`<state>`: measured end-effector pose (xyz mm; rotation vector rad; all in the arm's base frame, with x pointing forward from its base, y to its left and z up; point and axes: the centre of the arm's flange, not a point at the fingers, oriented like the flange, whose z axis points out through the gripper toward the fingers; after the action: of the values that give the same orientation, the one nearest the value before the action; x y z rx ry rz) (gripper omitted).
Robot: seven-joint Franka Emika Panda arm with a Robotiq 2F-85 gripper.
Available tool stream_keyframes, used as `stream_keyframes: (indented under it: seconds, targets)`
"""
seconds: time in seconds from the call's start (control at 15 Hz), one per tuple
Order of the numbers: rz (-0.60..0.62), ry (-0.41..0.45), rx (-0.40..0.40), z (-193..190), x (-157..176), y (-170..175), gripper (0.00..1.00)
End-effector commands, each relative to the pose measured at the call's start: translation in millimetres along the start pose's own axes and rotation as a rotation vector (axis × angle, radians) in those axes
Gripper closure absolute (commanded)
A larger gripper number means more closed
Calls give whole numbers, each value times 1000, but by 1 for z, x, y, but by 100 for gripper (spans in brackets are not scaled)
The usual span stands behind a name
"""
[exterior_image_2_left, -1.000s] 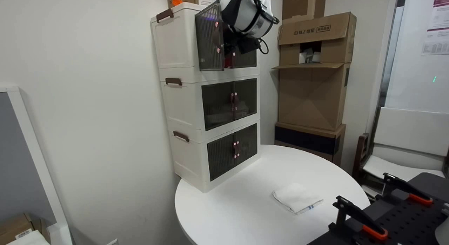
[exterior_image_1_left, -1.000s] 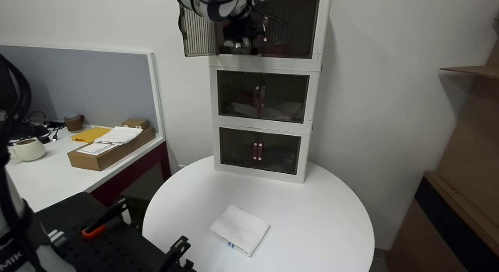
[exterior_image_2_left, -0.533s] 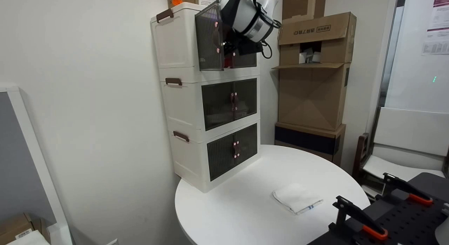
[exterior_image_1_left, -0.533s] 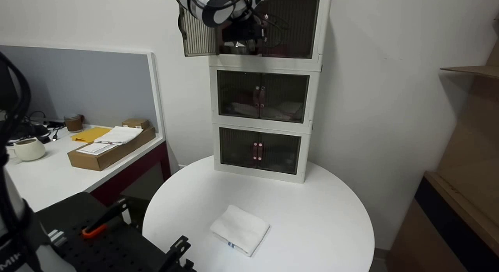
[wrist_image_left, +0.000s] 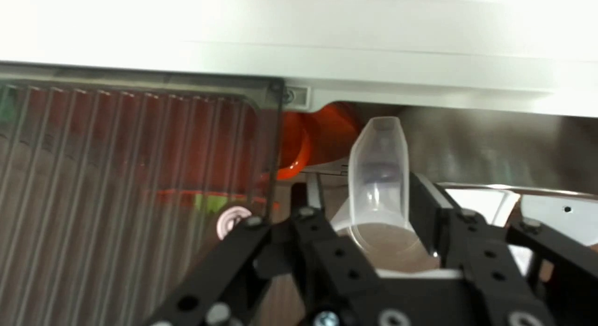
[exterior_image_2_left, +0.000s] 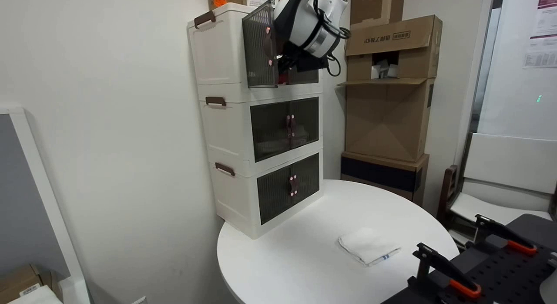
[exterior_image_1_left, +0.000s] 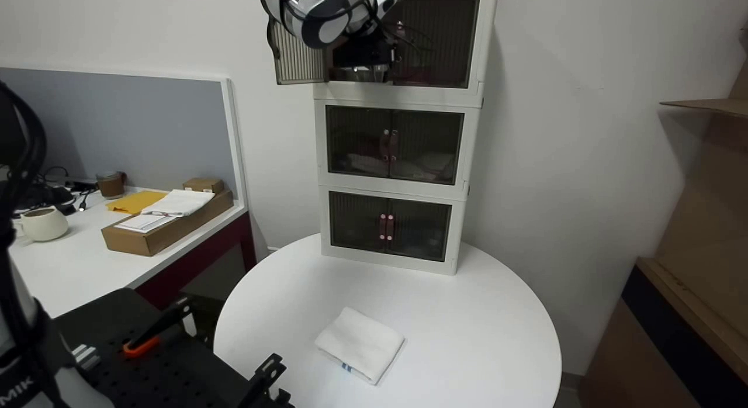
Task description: Put the clear jug in the topmost cabinet.
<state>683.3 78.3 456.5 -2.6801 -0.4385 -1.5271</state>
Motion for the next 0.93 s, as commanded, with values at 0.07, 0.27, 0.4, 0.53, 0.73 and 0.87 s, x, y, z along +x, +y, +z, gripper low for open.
stream_keyframes:
  seconds: [0.07,0.27,0.4,0.53,0.73,0.87]
  targets:
    - [5,4,-26,5,0,-2,11]
    - [1,10,-25,4,0,-5,0]
    - [7,19,-29,1,2,-4,0]
    - [20,39,-29,-6,2,-2,0]
    - [40,88,-56,-16,5,-1,0]
    - [43,132,-89,-18,12,0,28]
